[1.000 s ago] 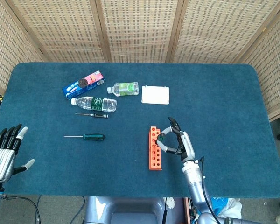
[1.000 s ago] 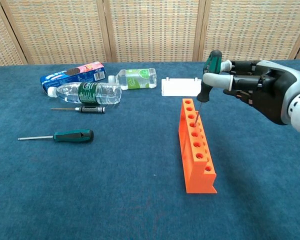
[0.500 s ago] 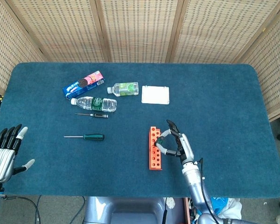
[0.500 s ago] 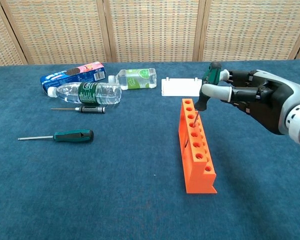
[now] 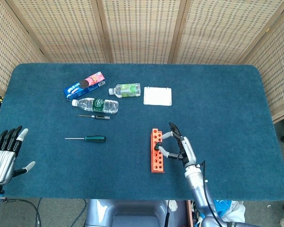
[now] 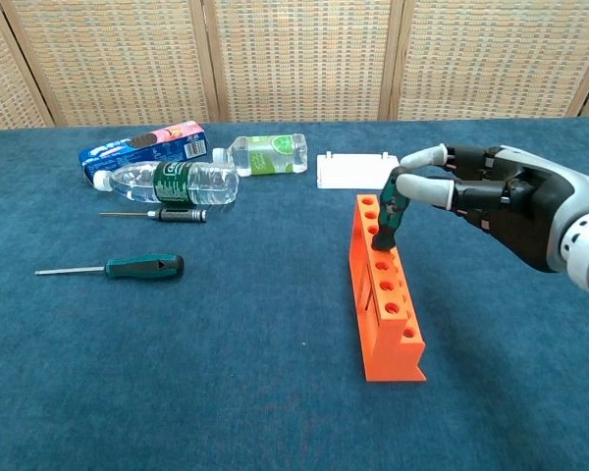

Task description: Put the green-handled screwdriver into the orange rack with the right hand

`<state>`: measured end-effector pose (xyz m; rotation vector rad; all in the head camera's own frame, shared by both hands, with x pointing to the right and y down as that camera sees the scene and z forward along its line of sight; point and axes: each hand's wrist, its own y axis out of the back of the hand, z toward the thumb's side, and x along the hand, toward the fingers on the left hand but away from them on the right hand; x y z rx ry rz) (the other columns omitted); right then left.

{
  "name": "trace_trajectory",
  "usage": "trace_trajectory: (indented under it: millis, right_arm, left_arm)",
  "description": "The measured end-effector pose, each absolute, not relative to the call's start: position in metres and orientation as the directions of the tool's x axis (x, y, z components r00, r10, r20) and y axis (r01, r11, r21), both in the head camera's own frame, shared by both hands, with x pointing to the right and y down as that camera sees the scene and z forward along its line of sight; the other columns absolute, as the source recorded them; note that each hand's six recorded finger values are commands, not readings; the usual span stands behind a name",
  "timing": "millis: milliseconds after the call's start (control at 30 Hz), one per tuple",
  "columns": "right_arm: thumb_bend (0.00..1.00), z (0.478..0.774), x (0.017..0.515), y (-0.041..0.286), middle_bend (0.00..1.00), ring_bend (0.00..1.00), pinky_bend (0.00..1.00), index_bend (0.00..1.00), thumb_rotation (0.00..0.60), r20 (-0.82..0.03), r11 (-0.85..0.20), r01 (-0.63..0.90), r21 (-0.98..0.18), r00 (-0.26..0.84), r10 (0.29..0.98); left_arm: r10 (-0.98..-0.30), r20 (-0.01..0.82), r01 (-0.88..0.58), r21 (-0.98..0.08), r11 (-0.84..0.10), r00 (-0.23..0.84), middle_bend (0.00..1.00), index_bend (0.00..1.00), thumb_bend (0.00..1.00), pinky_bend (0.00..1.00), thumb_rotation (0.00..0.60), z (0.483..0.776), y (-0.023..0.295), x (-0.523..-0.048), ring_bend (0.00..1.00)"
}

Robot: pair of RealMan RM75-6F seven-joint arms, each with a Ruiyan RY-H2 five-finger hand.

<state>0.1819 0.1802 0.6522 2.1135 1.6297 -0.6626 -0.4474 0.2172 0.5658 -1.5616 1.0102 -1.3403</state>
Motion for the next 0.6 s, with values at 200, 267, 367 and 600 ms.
trace_trajectory:
  millis: [200,267,367,600]
  right_arm:
    - [0.24,0.653,0.182,0.182,0.01,0.00,0.00,0.41,0.600,-0.585,-0.252,0.967,0.022,0.217,0.782]
    - [0.24,0.652,0.182,0.181,0.01,0.00,0.00,0.41,0.600,-0.583,-0.253,0.967,0.022,0.217,0.783]
    - [0.24,0.650,0.183,0.179,0.01,0.00,0.00,0.41,0.600,-0.576,-0.253,0.967,0.023,0.219,0.787]
    - [0.24,0.642,0.192,0.171,0.01,0.00,0.00,0.41,0.600,-0.552,-0.253,0.967,-0.001,0.211,0.807]
  left_arm:
    - [-0.939,0.327,-0.061,-0.940,-0.335,0.109,0.00,0.00,0.00,0.00,0.600,0.565,0.217,-0.448,0.00]
    - [-0.939,0.326,-0.061,-0.941,-0.334,0.110,0.00,0.00,0.00,0.00,0.600,0.565,0.217,-0.447,0.00]
    - [-0.939,0.326,-0.061,-0.941,-0.334,0.110,0.00,0.00,0.00,0.00,0.600,0.564,0.217,-0.448,0.00]
    - [-0.939,0.325,-0.062,-0.941,-0.333,0.109,0.00,0.00,0.00,0.00,0.600,0.564,0.217,-0.448,0.00]
